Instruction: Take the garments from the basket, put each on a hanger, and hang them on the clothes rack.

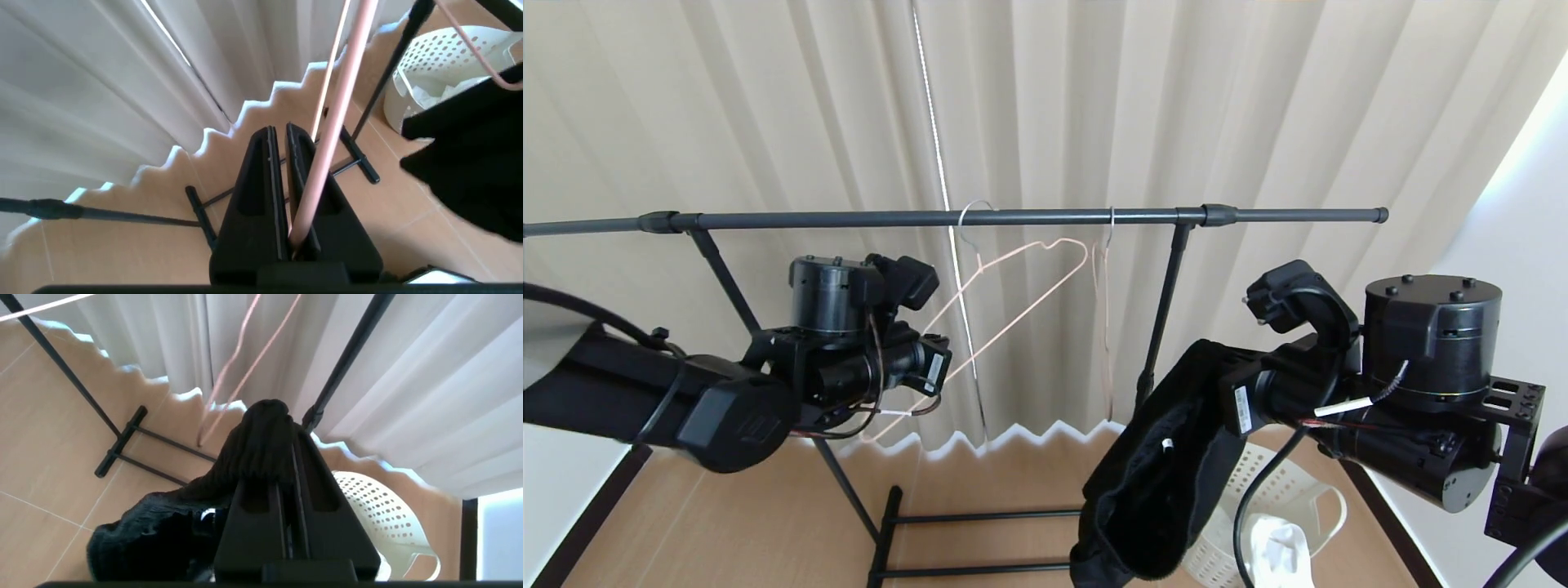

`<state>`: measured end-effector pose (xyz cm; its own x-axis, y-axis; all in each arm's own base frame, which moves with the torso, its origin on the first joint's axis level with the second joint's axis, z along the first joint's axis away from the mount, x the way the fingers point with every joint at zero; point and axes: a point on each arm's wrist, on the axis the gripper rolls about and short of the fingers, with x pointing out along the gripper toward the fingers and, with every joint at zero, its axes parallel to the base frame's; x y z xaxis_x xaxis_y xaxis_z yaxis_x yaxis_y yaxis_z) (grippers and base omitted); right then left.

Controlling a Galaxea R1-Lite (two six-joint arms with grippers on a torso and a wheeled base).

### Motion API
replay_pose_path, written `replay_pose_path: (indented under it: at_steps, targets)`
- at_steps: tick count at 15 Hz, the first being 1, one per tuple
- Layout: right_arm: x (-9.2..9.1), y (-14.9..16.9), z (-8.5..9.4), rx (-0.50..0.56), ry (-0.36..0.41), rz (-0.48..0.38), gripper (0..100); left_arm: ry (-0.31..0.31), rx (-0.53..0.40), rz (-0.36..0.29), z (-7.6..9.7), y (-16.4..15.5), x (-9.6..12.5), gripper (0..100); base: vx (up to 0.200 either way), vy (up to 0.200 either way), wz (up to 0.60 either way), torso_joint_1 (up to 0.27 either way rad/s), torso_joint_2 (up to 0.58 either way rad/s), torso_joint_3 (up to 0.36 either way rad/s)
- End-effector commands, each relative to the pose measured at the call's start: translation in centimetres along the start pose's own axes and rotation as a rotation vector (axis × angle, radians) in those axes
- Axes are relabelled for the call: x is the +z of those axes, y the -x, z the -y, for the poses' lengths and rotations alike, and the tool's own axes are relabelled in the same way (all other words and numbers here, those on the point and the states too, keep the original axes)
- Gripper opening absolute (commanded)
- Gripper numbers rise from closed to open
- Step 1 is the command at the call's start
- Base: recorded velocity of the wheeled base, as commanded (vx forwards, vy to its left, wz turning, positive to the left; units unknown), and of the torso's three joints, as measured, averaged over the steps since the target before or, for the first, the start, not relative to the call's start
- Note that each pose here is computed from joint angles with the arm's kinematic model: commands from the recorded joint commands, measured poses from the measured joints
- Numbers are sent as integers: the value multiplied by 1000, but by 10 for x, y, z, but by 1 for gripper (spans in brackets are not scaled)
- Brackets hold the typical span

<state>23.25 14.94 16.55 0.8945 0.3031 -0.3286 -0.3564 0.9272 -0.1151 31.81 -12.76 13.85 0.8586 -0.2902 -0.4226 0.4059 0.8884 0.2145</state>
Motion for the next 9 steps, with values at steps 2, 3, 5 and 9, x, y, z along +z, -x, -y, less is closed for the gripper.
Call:
replay_pose_path:
  at_steps: [2,3,5,9]
  targets:
    - [2,4,-8,-21,10,11,0,-40,-6,36,3,55,-12,0,0,0,0,0,0,0]
    - [4,3,-9,-48,16,13,0,-61,-11,33,4,68,-19,0,0,0,0,0,0,0]
    - [12,-2,-9,-118,55,23,0,-71,-32,32,10,86,-27,0,0,0,0,0,0,0]
    - [17,-20,-10,-219,118,15,0,-94,-78,51,21,117,-39,0,0,0,0,0,0,0]
